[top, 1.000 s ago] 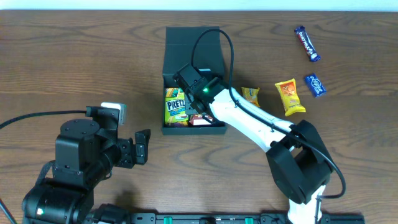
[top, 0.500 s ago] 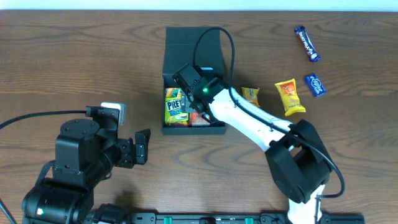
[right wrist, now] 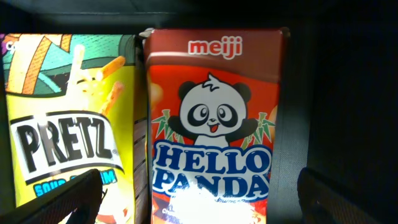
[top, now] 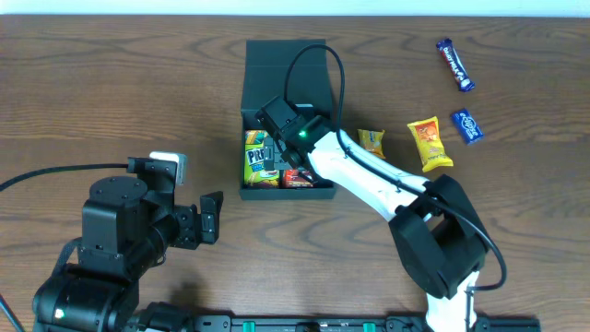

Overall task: Pack container
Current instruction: 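Lower the Hello Panda box beside the Pretz box and release, then move the right gripper to the blue Dairy Milk bar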

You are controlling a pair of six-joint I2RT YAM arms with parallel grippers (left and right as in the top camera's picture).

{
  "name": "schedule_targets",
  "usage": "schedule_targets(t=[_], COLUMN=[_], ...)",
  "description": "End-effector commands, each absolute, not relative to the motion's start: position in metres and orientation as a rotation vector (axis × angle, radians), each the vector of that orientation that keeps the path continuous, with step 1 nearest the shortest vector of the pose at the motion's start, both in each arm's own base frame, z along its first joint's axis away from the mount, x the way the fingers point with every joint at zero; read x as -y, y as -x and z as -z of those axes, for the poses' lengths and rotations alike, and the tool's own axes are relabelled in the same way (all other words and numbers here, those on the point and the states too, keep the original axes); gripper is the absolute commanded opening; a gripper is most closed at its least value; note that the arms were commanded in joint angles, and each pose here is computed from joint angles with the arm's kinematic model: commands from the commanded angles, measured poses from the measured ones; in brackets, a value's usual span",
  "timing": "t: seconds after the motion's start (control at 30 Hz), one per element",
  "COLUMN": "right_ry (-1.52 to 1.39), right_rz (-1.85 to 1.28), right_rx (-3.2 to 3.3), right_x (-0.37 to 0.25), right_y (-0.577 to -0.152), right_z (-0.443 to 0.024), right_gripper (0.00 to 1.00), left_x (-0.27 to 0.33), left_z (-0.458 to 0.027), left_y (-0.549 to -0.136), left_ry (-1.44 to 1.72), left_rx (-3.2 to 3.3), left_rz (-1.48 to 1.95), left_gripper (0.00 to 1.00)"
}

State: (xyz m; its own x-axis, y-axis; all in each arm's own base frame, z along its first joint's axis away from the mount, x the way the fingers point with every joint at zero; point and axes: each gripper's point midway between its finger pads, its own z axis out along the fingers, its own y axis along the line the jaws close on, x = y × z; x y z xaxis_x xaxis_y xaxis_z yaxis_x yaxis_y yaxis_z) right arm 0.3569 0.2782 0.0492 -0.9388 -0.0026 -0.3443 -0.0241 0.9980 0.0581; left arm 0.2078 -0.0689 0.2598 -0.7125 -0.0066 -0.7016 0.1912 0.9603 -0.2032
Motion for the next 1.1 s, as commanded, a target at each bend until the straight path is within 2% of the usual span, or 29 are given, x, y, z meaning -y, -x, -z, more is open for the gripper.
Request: schedule_targets(t=[0.0, 0.23, 0.5, 0.8, 1.07], right_ry=[0.066, 0.112, 0.160, 0.210, 0.218], right_rz=[-0.171, -0.264, -0.260, -0.140, 0.145], right_rx=[-2.706, -2.570, -2.415, -2.349, -2.295], right_x=[-0.286, -0.282, -0.238, -0.178, -0.131], right_y=[-0.365, -0.373, -0.388, -0.394, -0.403], right_z=[-0.093, -0.158, -0.226, -0.262, -0.273], right_gripper=[0.99, 0.99, 0.99, 0.99, 0.99], left_x=[0.069, 0.069, 0.069, 0.069, 0.069], left_z=[-0.261, -0.261, -0.261, -0.261, -0.261], left_y=[-0.207, -0.207, -0.207, -0.207, -0.207], left_ry=[-0.138, -0.138, -0.138, -0.138, -0.138], left_rx=[-2.341, -2.341, -2.342, -2.341, -2.341], left_rz=[0.337, 0.337, 0.337, 0.337, 0.337], left_gripper=[0.95, 0.95, 0.95, 0.95, 0.95])
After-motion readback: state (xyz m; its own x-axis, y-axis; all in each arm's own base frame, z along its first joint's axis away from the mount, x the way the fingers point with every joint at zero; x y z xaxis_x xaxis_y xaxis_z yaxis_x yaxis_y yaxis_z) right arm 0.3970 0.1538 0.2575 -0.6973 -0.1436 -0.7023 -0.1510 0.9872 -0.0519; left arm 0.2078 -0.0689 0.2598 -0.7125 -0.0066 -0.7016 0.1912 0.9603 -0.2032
